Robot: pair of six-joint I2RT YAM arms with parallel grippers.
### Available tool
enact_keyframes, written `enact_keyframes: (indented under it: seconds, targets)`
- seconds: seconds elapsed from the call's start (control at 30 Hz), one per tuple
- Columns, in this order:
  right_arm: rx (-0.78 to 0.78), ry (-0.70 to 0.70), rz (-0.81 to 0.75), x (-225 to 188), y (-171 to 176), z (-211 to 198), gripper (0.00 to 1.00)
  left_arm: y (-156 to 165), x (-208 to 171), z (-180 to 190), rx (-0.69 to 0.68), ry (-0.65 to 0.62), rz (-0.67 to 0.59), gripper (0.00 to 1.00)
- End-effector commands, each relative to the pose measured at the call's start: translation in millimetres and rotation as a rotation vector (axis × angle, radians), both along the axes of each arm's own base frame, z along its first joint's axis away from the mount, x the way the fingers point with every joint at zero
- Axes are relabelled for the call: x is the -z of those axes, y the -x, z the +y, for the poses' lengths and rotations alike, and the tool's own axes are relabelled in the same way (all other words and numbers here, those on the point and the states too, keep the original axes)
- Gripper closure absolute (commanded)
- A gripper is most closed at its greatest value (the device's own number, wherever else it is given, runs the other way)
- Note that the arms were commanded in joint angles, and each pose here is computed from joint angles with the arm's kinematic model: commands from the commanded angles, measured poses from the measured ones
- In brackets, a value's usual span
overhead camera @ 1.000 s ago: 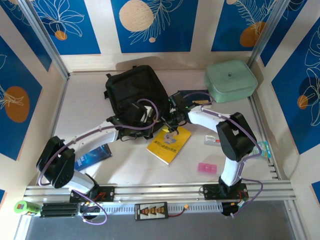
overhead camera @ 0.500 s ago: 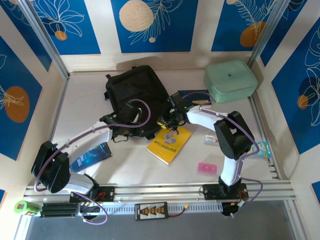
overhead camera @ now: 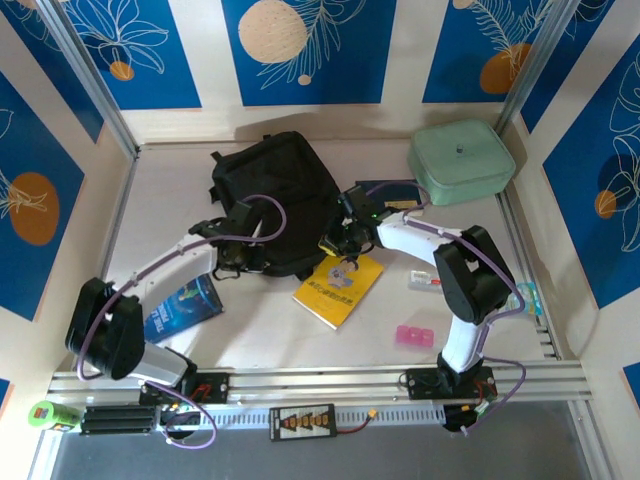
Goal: Pack books, pencil case, and school supplies into a backpack
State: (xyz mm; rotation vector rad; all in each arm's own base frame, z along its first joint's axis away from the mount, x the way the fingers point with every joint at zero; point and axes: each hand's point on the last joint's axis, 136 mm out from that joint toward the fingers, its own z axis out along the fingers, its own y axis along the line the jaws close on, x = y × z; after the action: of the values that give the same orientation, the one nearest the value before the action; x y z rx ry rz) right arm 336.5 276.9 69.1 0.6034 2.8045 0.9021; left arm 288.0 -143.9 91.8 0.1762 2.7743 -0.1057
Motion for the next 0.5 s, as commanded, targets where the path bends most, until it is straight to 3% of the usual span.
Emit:
enact_keyframes:
  seconds: [0.0,0.47]
  targets:
    - [0.047,0.079,-0.064,-4.8,-2.1,-23.2,0.92,4.2,10.0,27.2,-0.004,-0.130,0.066,1.00]
    - [-0.006,0.166,-0.199,-16.9,-25.4,-30.7,0.94,-49.9,21.6,49.9,-0.085,-0.196,0.034,1.00]
